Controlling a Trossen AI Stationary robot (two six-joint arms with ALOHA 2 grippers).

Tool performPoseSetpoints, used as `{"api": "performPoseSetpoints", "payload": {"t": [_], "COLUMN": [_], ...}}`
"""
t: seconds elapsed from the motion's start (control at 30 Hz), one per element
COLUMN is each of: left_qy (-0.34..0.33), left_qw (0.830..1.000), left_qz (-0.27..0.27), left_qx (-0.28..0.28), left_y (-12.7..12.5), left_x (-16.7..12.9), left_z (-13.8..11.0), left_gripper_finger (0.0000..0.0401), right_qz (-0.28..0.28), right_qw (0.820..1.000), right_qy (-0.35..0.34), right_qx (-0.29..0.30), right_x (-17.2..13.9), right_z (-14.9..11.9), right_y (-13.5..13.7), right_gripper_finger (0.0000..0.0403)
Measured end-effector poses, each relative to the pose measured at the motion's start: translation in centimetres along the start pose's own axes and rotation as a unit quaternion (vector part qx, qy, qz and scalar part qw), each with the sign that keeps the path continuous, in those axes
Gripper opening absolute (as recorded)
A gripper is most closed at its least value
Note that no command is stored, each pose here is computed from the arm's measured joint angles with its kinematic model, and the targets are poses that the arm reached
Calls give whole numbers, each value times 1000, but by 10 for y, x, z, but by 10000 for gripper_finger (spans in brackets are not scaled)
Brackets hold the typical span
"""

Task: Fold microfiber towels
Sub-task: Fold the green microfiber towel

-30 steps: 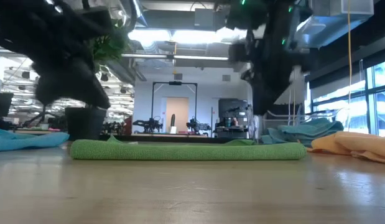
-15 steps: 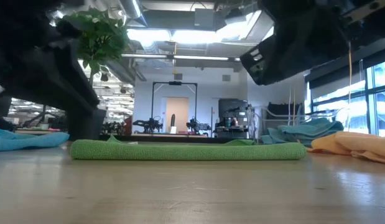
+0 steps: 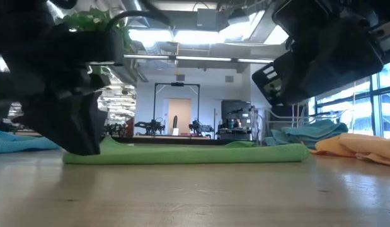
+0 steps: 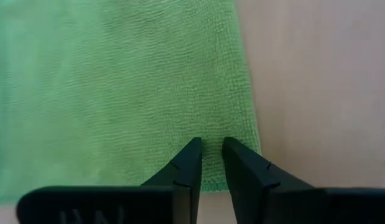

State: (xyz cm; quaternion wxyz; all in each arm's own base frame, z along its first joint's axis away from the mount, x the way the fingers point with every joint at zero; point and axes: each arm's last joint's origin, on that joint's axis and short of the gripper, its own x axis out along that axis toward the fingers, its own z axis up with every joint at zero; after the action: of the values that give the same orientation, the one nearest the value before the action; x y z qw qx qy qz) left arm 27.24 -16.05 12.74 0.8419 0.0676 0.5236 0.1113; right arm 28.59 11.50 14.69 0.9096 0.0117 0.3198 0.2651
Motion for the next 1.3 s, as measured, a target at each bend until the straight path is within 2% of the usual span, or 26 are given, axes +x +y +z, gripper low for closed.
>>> {"api": "performPoseSetpoints", "payload": {"t": [0.13, 0.27, 0.4, 0.47, 0.53, 0.6, 0.7, 0.8, 0.87, 0.93, 1.0, 1.07, 1.13, 1.23, 1.3], "left_qy": [-21, -88, -190, -219, -216, -202, -175, -123, -98, -80, -62, -57, -71, -80, -83], "left_qw": [996, 978, 957, 949, 953, 963, 980, 992, 994, 996, 997, 998, 996, 995, 994], "left_qz": [-55, -116, -171, -185, -181, -156, -84, 7, 38, 49, 36, 8, -18, -34, -38], "left_qx": [-70, -147, -140, -128, -111, -83, -45, 3, 18, 5, -12, -29, -47, -55, -60], "left_y": [-8, -18, -31, -33, -32, -28, -20, -8, -2, 3, 6, 7, 7, 7, 7], "left_x": [-1, -1, 4, 5, 3, -3, -22, -35, -38, -38, -31, -21, -13, -4, -1], "left_z": [7, 23, 43, 49, 53, 55, 54, 43, 36, 33, 28, 24, 21, 12, 8], "left_gripper_finger": [51, 42, 39, 39, 39, 39, 39, 39, 39, 39, 39, 39, 39, 39, 39], "right_qz": [2, 15, 46, 50, 40, 20, -43, -165, -281, -386, -455, -479, -460, -385, -348], "right_qw": [1000, 999, 998, 998, 999, 999, 997, 984, 959, 923, 890, 877, 887, 919, 930], "right_qy": [6, 29, 31, 30, 31, 37, 58, 67, 40, -1, -30, -40, -24, 17, 35], "right_qx": [13, 23, 11, -3, -9, -8, -1, 3, 0, -9, -16, -7, 20, 78, 110], "right_x": [0, 2, 6, 7, 8, 9, 8, 6, 2, -1, -4, -5, -5, -1, 1], "right_z": [-1, -6, -7, -9, -11, -15, -24, -32, -32, -28, -23, -18, -16, -20, -23], "right_y": [1, 12, 34, 48, 60, 71, 78, 75, 69, 62, 54, 40, 21, -6, -20], "right_gripper_finger": [99, 99, 99, 99, 99, 99, 99, 99, 99, 99, 99, 99, 99, 99, 99]}}
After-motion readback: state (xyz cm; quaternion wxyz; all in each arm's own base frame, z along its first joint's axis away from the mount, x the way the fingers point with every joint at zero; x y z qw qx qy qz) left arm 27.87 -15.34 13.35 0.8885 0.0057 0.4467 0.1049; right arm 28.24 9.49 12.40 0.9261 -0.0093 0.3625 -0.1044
